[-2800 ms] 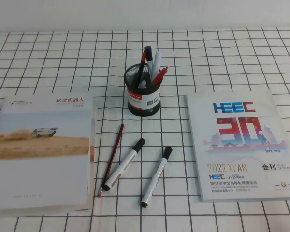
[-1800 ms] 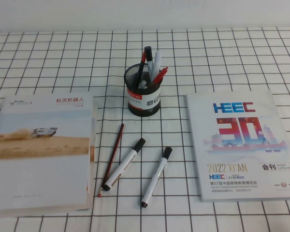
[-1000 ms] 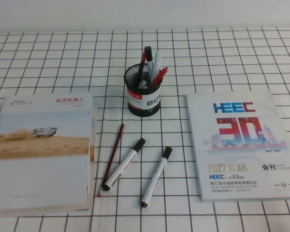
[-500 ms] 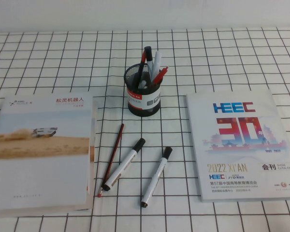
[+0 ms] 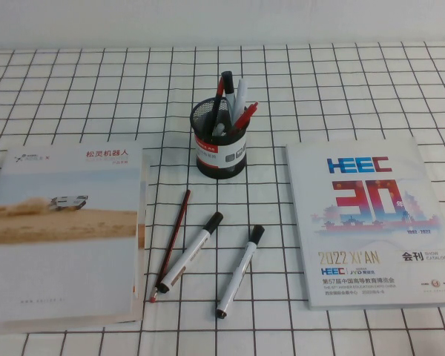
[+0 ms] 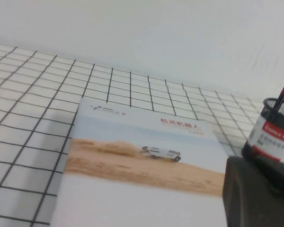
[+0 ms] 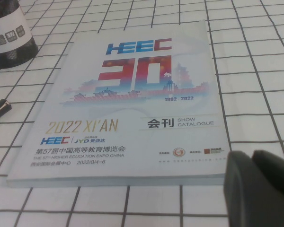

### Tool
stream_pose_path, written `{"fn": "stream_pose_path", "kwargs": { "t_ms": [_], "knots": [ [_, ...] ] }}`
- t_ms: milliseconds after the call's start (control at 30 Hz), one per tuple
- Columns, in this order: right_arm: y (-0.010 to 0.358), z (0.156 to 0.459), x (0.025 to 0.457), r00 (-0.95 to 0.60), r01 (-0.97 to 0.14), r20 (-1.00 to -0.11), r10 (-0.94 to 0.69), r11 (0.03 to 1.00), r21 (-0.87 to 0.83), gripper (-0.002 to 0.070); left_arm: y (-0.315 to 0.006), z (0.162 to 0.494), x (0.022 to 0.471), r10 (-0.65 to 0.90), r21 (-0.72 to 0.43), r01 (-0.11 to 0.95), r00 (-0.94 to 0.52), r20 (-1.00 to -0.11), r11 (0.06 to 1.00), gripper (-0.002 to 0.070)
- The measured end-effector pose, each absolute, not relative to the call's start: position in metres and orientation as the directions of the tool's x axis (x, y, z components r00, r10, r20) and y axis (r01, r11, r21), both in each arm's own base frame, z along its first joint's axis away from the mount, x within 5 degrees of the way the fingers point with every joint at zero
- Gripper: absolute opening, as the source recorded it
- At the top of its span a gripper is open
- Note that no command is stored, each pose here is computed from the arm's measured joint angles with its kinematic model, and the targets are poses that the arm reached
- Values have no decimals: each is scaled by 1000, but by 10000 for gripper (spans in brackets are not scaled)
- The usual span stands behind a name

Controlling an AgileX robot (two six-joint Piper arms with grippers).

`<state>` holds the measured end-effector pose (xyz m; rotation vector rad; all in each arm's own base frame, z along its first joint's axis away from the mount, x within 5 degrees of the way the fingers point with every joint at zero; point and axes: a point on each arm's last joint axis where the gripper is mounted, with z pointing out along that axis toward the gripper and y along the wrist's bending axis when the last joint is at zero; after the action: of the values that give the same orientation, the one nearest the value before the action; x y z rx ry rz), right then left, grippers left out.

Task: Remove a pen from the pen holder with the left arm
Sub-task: 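Take a marker out of the pen holder and lay it on the table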

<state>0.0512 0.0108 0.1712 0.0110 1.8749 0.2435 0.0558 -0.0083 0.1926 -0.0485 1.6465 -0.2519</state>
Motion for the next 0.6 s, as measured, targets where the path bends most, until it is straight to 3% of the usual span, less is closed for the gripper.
{"fn": "stream_pose_path", "kwargs": {
  "t_ms": [200, 433, 600],
  "knots": [
    [11, 171, 51, -314, -115, -940, 130, 978, 173, -15, -9, 196, 56, -397, -405, 111, -91, -913, 907, -2],
    [11, 171, 51, -314, -115, -940, 130, 978, 173, -15, -8, 201, 56, -459, -463, 120, -56, -887, 878, -2],
    [11, 171, 51, -314, -115, -940, 130, 978, 173, -15, -9, 241, 51, -416, -418, 144, -46, -908, 897, -2]
  ]
}}
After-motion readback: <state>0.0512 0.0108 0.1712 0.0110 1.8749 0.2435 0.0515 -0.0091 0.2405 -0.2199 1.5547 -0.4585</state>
